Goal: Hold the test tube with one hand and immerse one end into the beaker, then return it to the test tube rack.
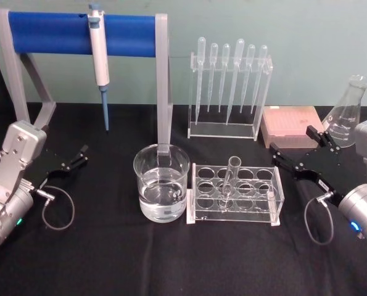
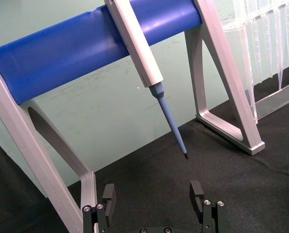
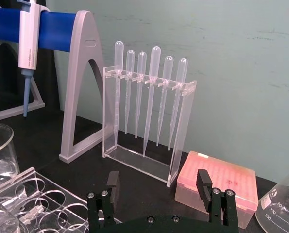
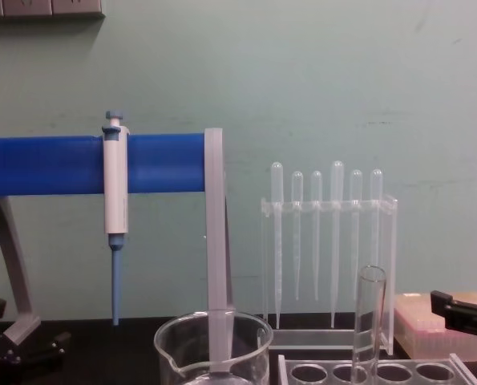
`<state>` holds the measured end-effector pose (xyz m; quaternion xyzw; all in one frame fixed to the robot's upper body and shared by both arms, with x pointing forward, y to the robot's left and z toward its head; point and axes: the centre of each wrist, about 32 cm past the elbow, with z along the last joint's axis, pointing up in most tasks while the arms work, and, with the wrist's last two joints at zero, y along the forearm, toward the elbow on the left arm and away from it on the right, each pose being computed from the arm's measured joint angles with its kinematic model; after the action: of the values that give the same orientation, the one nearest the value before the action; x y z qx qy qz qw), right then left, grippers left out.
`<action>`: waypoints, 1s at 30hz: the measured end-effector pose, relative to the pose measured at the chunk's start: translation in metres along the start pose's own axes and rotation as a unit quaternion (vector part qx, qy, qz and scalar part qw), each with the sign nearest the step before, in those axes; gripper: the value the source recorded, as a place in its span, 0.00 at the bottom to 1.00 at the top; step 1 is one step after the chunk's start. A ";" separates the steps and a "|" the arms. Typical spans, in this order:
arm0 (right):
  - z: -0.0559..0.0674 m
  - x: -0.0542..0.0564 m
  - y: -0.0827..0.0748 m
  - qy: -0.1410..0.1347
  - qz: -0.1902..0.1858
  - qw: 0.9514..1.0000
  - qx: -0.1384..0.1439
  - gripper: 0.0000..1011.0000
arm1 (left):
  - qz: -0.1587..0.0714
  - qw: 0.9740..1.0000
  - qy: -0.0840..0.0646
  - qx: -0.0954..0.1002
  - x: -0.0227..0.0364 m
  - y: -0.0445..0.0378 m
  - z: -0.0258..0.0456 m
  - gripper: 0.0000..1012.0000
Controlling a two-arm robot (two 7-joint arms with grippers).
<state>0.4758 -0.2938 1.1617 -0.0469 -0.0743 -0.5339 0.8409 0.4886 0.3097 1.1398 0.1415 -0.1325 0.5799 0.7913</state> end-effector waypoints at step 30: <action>-0.001 -0.001 0.000 0.002 -0.003 1.000 0.001 0.99 | 0.000 1.000 0.000 0.000 0.0000 0.0000 0.0000 0.99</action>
<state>0.4754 -0.2932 1.1606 -0.0448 -0.0737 -0.5367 0.8394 0.4886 0.3097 1.1398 0.1415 -0.1325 0.5799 0.7913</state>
